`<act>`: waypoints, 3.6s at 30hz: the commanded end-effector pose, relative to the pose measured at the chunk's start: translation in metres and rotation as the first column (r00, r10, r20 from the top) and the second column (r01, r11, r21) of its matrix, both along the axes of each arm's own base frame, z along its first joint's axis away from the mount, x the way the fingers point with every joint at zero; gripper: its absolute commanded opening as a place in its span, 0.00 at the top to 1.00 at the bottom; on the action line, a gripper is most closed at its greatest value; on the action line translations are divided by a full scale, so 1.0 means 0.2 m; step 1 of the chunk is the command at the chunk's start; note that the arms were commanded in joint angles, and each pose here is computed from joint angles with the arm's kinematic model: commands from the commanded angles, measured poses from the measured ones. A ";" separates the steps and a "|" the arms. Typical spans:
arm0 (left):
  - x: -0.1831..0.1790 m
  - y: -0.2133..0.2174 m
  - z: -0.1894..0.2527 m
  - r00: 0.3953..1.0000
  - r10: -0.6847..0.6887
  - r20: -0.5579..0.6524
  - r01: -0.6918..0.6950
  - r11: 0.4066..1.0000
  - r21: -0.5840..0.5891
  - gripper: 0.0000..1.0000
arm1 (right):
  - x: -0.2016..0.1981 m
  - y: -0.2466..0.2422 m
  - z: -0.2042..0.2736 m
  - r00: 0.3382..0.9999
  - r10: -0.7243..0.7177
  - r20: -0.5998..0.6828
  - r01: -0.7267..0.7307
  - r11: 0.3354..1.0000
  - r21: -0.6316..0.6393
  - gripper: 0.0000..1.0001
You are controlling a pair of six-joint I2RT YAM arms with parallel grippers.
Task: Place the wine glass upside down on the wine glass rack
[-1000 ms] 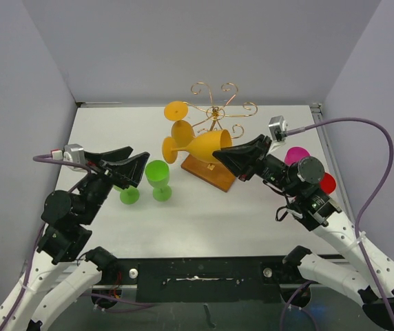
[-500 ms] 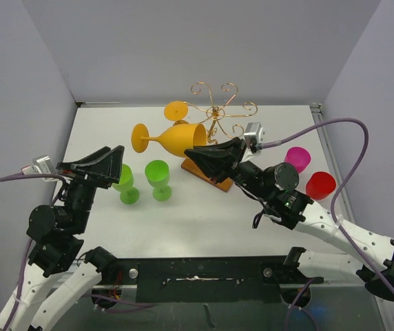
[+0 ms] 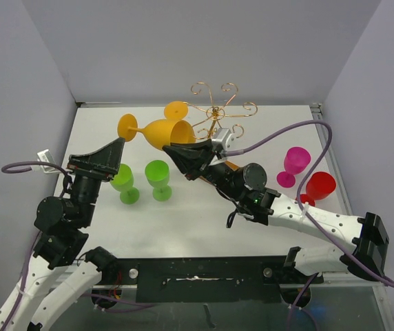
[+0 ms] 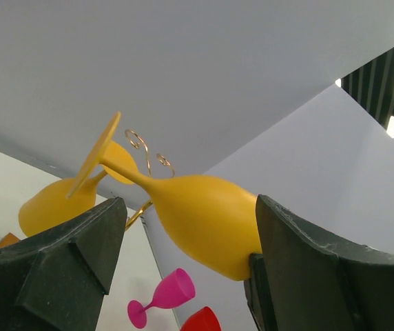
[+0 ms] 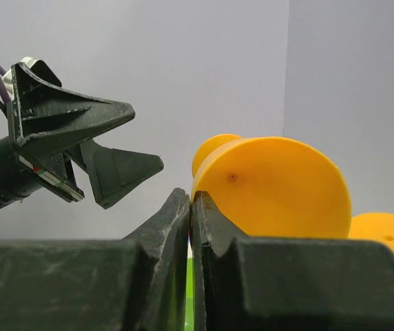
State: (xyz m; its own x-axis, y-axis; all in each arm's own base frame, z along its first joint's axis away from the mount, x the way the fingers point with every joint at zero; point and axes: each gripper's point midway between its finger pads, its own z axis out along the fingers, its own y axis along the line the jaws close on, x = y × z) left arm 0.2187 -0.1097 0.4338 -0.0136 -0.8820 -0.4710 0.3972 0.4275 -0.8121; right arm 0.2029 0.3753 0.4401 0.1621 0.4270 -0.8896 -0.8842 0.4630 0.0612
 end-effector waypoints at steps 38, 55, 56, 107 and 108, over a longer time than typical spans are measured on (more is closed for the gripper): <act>0.17 -0.02 0.02 0.995 -0.022 -0.097 -0.014 0.934 -0.356 0.56 | -0.20 0.05 0.13 0.984 0.176 0.040 -0.180 0.966 0.185 1.00; 0.19 -0.04 -0.01 0.996 -0.053 -0.076 0.015 0.902 -0.431 0.72 | -0.27 0.11 0.04 0.962 0.274 0.004 -0.272 0.954 0.126 1.00; 0.19 -0.04 -0.01 0.996 -0.055 -0.075 0.017 0.902 -0.431 0.73 | -0.27 0.12 0.04 0.959 0.283 0.003 -0.281 0.952 0.121 1.00; 0.04 -0.36 -0.08 0.878 -0.289 0.382 -0.140 0.606 0.783 1.00 | -0.02 -0.08 0.17 0.835 0.106 -0.540 -0.150 0.988 -0.038 0.27; 0.03 -0.38 -0.08 0.867 -0.310 0.390 -0.143 0.594 0.791 1.00 | -0.02 -0.07 0.17 0.828 0.121 -0.547 -0.163 0.986 -0.030 0.27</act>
State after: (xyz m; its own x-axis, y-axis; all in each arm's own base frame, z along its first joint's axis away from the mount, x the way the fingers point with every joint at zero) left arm 0.2403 -0.1748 0.4045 0.2130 -0.2324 -0.9490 0.6161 0.7858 -0.0541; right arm 0.2069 0.3527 0.4505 -0.3735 0.3032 -0.8767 -0.7519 0.4546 0.4775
